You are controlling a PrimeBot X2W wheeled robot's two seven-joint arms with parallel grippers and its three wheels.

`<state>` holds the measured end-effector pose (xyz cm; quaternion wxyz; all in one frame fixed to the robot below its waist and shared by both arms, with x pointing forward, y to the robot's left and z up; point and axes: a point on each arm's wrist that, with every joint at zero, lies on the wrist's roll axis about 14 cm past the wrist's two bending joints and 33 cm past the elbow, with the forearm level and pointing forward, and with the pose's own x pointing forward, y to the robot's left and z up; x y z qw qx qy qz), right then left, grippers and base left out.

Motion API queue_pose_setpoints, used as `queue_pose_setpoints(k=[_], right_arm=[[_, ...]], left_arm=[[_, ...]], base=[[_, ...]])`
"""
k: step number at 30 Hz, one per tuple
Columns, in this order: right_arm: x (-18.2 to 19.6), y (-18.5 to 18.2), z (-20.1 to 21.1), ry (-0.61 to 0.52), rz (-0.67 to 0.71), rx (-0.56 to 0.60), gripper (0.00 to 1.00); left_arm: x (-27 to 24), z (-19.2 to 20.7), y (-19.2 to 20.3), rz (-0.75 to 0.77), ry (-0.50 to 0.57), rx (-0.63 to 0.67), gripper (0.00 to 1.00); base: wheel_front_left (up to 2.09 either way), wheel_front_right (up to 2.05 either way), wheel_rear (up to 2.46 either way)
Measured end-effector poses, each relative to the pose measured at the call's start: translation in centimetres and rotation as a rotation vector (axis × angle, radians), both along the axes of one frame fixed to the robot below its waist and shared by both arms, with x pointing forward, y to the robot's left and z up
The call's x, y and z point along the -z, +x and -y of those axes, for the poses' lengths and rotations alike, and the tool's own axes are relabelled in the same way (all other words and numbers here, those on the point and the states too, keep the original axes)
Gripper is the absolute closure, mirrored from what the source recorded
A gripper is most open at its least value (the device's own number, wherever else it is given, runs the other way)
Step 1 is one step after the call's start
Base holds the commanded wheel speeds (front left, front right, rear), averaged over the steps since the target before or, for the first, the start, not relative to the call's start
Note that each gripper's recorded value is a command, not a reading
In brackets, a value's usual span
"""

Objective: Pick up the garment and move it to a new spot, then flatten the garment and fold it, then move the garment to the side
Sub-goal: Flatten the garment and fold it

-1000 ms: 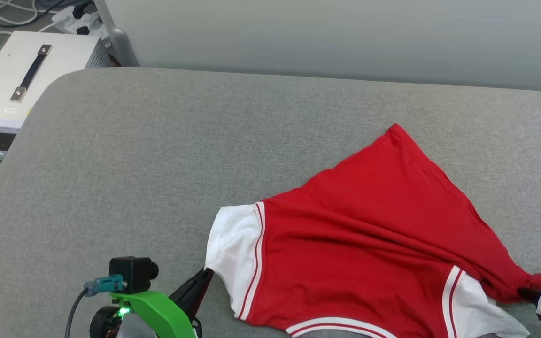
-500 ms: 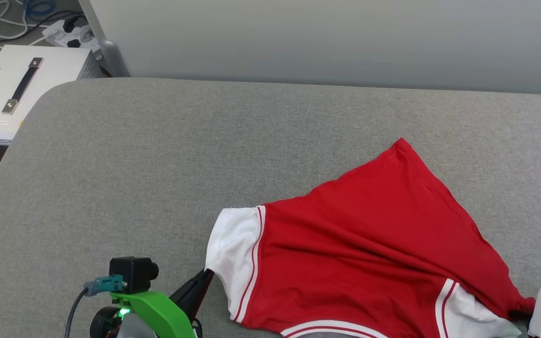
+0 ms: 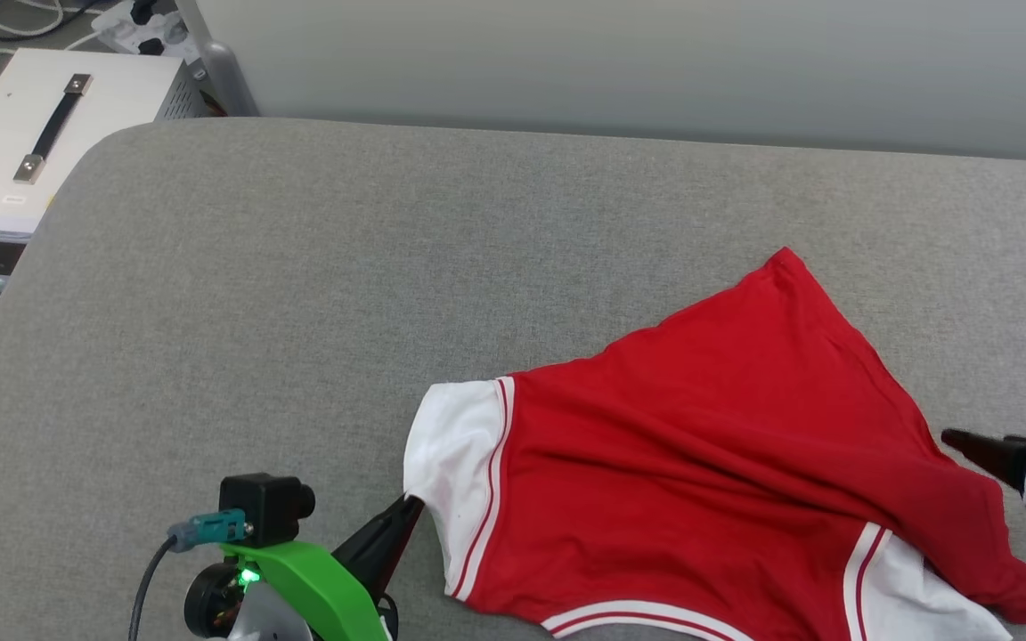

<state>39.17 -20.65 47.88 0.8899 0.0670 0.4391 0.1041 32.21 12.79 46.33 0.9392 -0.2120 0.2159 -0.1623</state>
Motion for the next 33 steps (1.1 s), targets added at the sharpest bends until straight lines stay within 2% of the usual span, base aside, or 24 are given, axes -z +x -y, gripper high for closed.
queue_pose_setpoints(k=[7,10,14,23,33], right_arm=[[-2.5,5.2,-4.0,-0.025,0.031,-0.123,0.0],[-2.1,7.2,-5.5,-0.008,0.003,-0.146,0.0],[-1.2,10.2,-6.3,-0.045,-0.03,-0.163,0.0],[3.8,14.8,-7.7,-0.106,-0.153,-0.184,0.0],[8.9,17.0,-9.8,-0.153,-0.24,-0.241,0.0]], left_arm=[[-0.3,0.4,1.2,0.015,0.0,0.014,1.0],[-0.2,0.4,1.8,0.014,-0.001,0.01,1.0],[0.3,0.3,2.5,0.004,0.013,0.012,1.0],[1.9,-1.0,3.7,-0.04,0.031,-0.03,1.0],[3.1,-2.2,3.8,-0.081,0.02,-0.087,1.0]], base=[[0.0,0.0,0.0],[0.0,0.0,0.0],[0.0,0.0,0.0],[0.0,0.0,0.0],[0.0,0.0,0.0]])
